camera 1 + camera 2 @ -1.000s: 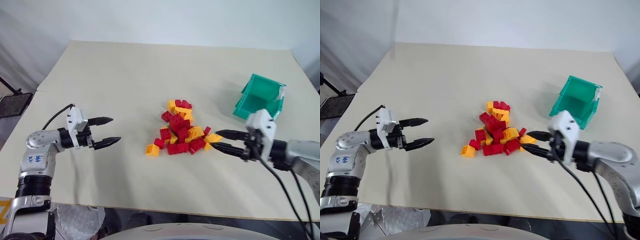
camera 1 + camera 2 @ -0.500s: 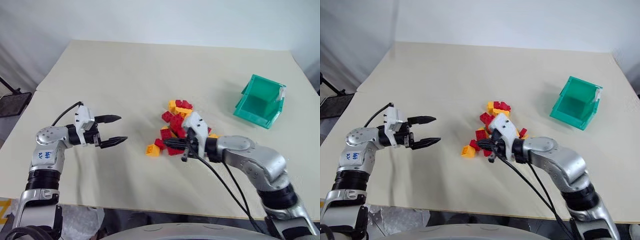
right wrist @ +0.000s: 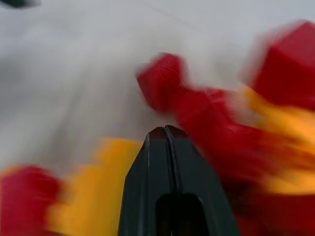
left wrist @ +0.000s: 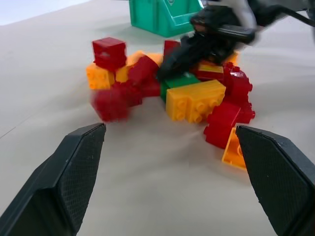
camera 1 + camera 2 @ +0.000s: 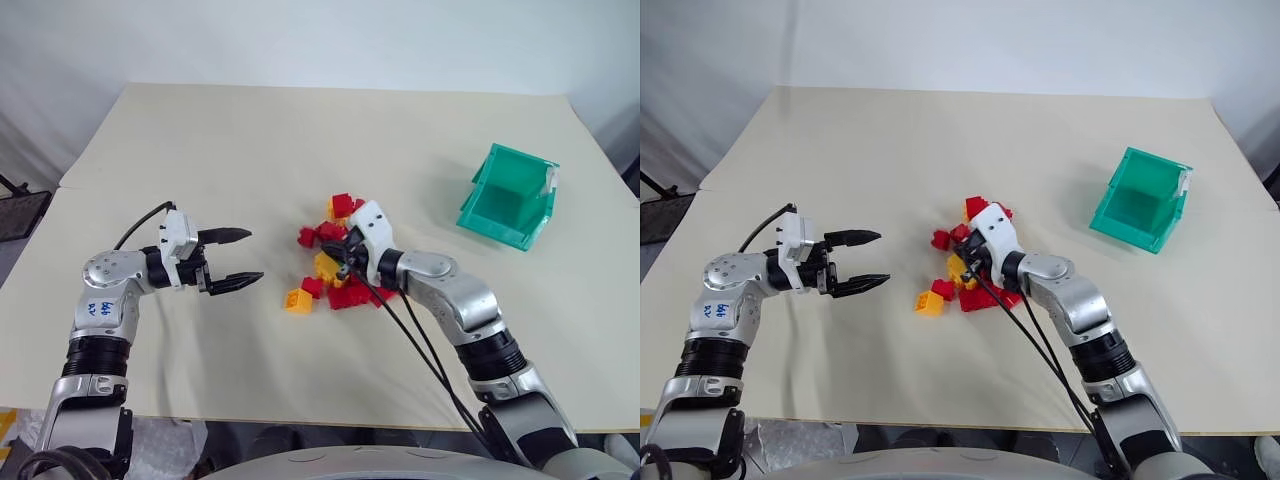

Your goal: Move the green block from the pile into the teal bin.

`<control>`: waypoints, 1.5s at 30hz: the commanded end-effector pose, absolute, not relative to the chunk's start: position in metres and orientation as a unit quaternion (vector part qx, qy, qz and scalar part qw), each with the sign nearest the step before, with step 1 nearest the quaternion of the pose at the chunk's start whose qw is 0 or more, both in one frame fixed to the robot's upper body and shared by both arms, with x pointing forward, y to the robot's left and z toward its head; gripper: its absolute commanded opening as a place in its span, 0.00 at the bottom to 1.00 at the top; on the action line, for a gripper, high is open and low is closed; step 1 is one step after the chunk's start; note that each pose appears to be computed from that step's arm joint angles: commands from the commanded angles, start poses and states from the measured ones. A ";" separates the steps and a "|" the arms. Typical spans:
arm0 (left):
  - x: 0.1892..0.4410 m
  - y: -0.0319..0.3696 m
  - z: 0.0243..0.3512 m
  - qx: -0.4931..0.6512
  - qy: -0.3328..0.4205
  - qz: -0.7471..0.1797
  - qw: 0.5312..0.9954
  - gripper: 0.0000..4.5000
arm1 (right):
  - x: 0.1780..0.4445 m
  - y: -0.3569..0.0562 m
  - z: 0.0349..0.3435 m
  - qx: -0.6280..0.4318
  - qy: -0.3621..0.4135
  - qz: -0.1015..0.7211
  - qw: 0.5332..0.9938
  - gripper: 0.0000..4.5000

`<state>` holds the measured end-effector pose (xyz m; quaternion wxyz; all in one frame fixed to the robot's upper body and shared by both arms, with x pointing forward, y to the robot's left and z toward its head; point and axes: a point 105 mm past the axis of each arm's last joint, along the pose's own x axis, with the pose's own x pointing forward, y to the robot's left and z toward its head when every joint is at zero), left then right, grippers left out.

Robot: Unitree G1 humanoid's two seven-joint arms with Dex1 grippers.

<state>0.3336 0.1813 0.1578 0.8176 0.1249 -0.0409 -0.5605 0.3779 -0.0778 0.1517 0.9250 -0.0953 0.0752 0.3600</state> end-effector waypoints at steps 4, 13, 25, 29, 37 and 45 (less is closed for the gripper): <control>0.337 0.179 0.166 0.135 -0.061 -0.557 0.817 1.00 | 0.381 -0.112 0.163 -0.118 0.056 0.312 0.941 0.00; 0.338 0.176 0.166 0.133 -0.064 -0.561 0.815 1.00 | 0.328 -0.133 0.187 -0.135 0.065 0.429 0.891 0.04; 0.339 0.177 0.163 0.132 -0.064 -0.561 0.815 1.00 | 0.289 -0.192 0.204 -0.209 0.144 0.454 0.854 0.88; 0.338 0.177 0.162 0.131 -0.066 -0.561 0.815 1.00 | 0.289 -0.186 0.208 -0.217 0.139 0.455 0.852 0.99; 0.336 0.174 0.161 0.130 -0.070 -0.562 0.814 1.00 | 0.324 -0.118 0.208 -0.214 0.135 0.453 0.855 0.99; 0.331 0.176 0.162 0.128 -0.075 -0.551 0.821 1.00 | 0.366 -0.079 0.181 -0.280 0.179 0.417 0.846 0.99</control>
